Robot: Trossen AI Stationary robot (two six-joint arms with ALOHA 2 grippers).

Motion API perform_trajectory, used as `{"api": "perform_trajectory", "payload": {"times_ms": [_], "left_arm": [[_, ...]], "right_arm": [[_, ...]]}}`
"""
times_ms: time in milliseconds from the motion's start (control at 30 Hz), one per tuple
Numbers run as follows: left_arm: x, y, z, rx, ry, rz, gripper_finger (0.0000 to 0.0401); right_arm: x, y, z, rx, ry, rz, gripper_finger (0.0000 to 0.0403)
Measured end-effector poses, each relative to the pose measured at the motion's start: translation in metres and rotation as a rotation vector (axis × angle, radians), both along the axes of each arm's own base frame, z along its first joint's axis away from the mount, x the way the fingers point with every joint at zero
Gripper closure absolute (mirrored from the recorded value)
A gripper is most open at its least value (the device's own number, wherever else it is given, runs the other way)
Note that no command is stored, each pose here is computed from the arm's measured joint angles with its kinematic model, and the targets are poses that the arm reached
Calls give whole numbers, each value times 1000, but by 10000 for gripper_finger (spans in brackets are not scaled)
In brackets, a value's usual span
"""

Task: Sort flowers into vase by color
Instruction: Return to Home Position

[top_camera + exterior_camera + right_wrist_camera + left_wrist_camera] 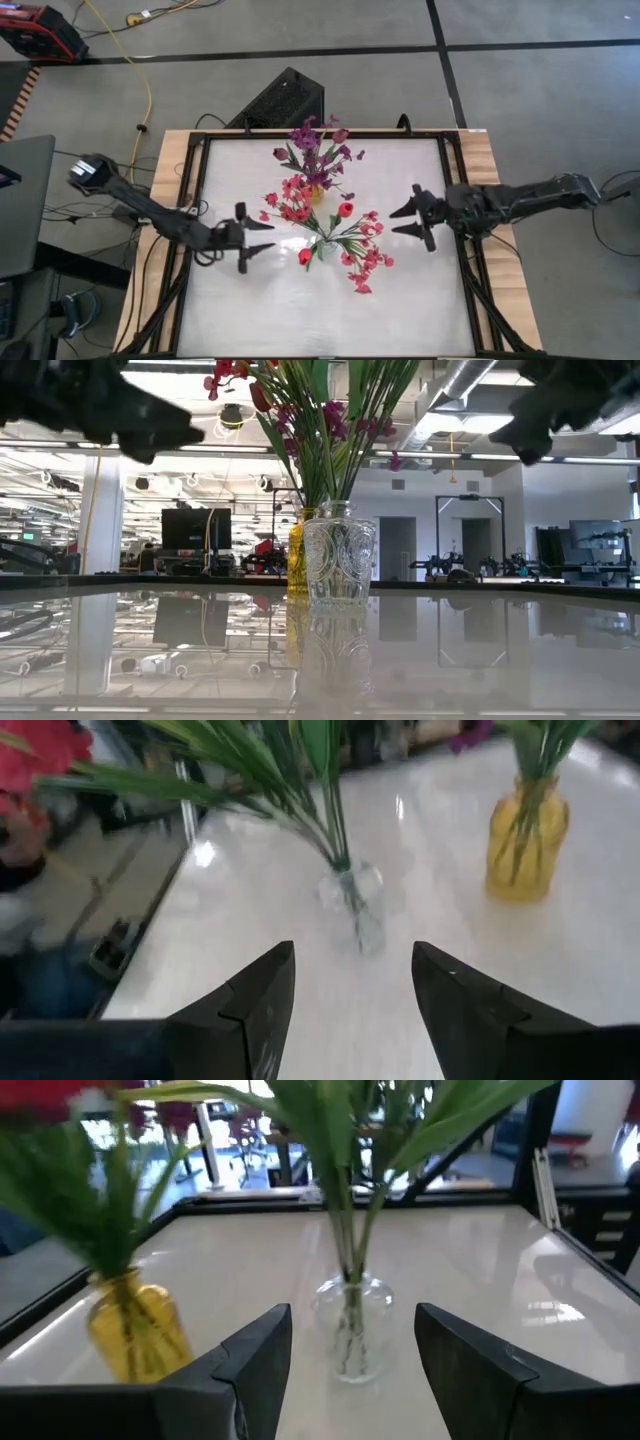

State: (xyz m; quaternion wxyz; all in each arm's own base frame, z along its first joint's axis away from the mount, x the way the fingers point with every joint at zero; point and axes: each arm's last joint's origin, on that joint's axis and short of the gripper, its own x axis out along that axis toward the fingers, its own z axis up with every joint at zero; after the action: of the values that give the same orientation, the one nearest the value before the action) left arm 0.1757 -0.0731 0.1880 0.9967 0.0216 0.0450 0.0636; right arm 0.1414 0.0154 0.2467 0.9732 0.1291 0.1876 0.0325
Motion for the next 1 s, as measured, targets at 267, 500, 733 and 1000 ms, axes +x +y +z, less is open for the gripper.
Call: {"api": "perform_trajectory", "payload": {"times_ms": [267, 500, 733, 1000], "left_arm": [[-32, 22, -21, 6, -87, -5, 198], [-37, 35, -29, 40, -57, -15, 198], [-46, 44, -25, 64, -47, 25, 198], [-68, 53, -22, -1, 21, 70, 198]], "right_arm": [[-7, 2, -63, -9, -254, -123, 176], [-12, -9, -90, -16, -256, -240, 176], [-12, -22, -91, -61, -245, -324, 178], [-13, -29, -93, -80, -213, -375, 199]]}}
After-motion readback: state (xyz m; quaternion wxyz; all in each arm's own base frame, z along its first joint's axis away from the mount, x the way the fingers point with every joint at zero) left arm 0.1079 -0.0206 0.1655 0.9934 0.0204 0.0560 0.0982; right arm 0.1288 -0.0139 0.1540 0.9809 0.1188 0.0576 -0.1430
